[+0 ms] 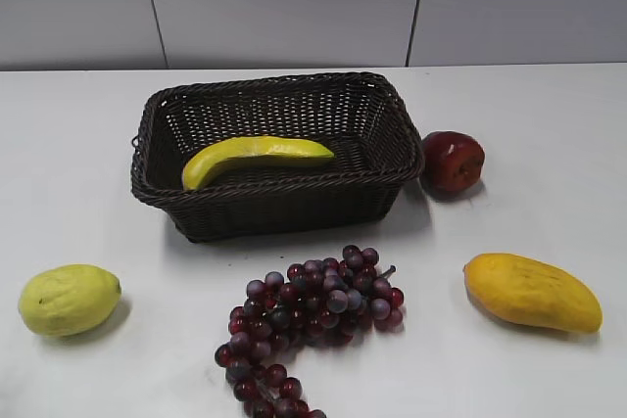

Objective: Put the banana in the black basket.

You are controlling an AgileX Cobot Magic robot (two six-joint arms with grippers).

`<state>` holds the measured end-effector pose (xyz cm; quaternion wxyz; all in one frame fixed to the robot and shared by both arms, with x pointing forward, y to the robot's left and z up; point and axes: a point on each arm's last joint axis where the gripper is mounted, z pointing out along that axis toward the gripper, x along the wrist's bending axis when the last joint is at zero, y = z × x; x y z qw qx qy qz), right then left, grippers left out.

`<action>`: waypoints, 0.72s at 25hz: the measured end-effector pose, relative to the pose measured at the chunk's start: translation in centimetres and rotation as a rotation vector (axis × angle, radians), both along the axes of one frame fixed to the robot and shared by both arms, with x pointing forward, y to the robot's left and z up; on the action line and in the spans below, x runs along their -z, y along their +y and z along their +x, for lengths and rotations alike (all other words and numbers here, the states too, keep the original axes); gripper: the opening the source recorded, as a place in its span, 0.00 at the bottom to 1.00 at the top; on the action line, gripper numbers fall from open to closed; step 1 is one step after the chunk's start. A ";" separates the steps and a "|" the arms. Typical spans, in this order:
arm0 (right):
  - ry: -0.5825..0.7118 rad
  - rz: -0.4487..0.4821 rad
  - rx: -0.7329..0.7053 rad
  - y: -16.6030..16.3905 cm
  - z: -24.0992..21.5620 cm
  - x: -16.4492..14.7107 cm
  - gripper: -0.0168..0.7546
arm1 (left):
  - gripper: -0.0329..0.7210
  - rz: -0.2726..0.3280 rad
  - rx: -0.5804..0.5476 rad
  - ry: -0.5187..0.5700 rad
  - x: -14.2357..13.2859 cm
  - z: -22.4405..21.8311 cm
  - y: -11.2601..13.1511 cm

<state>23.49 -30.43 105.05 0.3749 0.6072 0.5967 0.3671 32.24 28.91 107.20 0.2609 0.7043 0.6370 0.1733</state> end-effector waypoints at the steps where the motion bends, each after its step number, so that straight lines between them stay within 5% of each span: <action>1: 0.000 0.000 0.000 0.0 0.0 0.0 0.78 | 0.78 0.000 -0.002 -0.036 0.2 -0.8 0.0; 8: 0.000 0.000 0.000 0.0 0.0 0.0 0.78 | 0.78 0.031 -0.009 -0.283 0.1 -6.1 0.0; 13: 0.000 0.000 0.000 0.0 0.0 0.0 0.78 | 0.78 0.122 -0.037 -0.324 0.6 -7.6 0.7; 18: 0.000 0.000 0.000 0.0 0.0 0.0 0.78 | 0.78 0.136 -0.047 -0.349 1.4 -6.9 0.9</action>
